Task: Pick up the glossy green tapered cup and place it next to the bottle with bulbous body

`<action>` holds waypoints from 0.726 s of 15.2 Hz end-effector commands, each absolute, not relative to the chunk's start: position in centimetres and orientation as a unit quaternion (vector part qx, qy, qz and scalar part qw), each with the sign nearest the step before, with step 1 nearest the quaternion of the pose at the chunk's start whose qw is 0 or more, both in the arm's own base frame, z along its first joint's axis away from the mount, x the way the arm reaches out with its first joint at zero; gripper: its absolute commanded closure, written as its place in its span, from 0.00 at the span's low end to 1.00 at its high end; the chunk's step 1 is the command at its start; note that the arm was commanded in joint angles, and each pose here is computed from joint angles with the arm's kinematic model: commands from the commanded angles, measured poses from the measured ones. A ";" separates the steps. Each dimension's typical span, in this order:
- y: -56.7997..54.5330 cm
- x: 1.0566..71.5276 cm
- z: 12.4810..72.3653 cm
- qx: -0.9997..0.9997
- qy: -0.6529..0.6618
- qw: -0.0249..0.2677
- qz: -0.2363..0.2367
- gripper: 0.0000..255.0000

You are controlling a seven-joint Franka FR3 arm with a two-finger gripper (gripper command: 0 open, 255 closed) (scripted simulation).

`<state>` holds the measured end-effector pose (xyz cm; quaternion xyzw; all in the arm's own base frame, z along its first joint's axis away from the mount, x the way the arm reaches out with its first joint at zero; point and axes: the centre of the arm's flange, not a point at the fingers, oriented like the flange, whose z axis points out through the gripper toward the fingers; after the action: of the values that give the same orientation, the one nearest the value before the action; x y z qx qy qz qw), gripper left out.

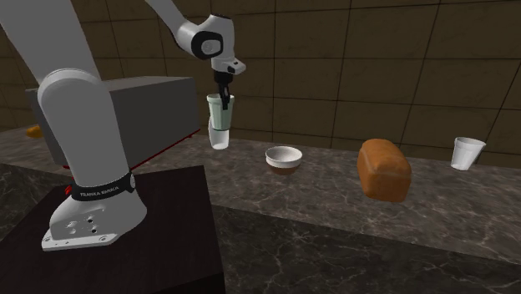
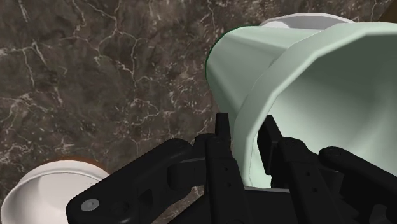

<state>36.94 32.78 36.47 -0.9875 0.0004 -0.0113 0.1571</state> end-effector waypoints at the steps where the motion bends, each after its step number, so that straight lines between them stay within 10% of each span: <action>1: 32.9 36.9 35.5 -0.987 0.000 0.158 -0.012 1.00; 11: 32.9 36.9 30.2 -0.987 0.000 0.158 -0.012 1.00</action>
<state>36.88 32.81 30.65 -0.9875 0.0004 -0.0113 0.1572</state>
